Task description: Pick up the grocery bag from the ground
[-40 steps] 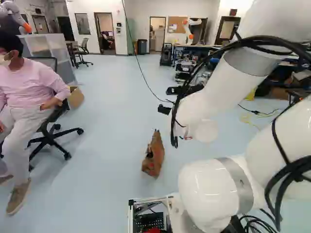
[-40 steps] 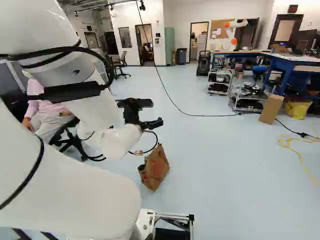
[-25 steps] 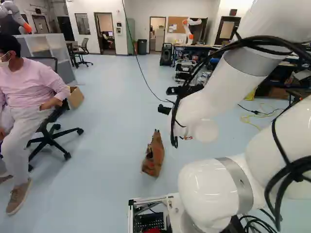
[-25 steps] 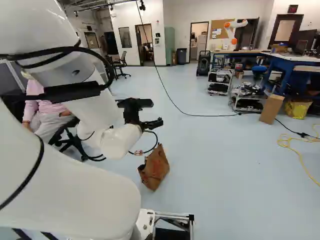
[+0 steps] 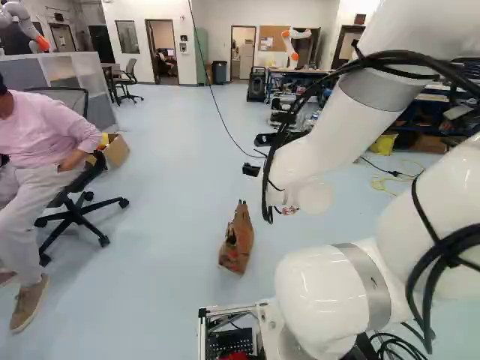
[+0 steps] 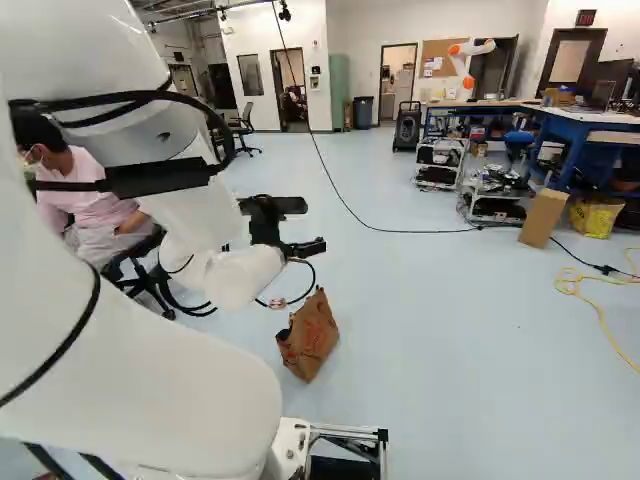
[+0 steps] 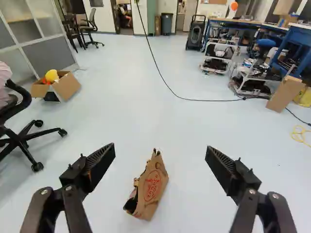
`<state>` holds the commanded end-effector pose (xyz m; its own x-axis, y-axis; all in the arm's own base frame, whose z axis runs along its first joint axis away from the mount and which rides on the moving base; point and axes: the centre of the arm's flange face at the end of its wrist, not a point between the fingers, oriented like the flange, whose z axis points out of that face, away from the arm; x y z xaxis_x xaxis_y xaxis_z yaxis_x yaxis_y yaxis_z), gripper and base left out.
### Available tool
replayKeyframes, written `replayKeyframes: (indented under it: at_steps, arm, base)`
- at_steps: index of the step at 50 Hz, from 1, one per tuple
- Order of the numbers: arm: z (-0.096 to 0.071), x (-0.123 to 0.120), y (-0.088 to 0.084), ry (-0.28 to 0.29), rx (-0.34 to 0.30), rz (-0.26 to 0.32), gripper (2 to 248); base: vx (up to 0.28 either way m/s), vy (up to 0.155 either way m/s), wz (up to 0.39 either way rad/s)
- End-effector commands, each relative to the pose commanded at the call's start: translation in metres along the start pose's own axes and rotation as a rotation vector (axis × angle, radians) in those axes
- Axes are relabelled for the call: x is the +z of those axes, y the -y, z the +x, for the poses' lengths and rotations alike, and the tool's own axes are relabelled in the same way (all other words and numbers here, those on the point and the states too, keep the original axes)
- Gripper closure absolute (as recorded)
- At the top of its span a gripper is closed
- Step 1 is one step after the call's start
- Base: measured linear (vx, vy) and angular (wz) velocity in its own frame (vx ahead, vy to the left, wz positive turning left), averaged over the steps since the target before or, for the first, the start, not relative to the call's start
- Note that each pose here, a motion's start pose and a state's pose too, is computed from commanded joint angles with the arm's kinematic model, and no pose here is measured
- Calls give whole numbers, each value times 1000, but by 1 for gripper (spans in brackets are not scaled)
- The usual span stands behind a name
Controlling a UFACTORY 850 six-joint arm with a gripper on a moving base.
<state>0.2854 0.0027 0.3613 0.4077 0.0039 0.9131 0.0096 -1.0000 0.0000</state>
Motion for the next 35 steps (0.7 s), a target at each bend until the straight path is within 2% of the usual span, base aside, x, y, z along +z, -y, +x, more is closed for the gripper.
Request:
replayKeyframes:
  at_steps: [15,35]
  arm:
    - [2,18,4,105,-5,10,3]
    - [18,55,5,151,-7,12,3]
  base:
    - [0,0,0]
    - [0,0,0]
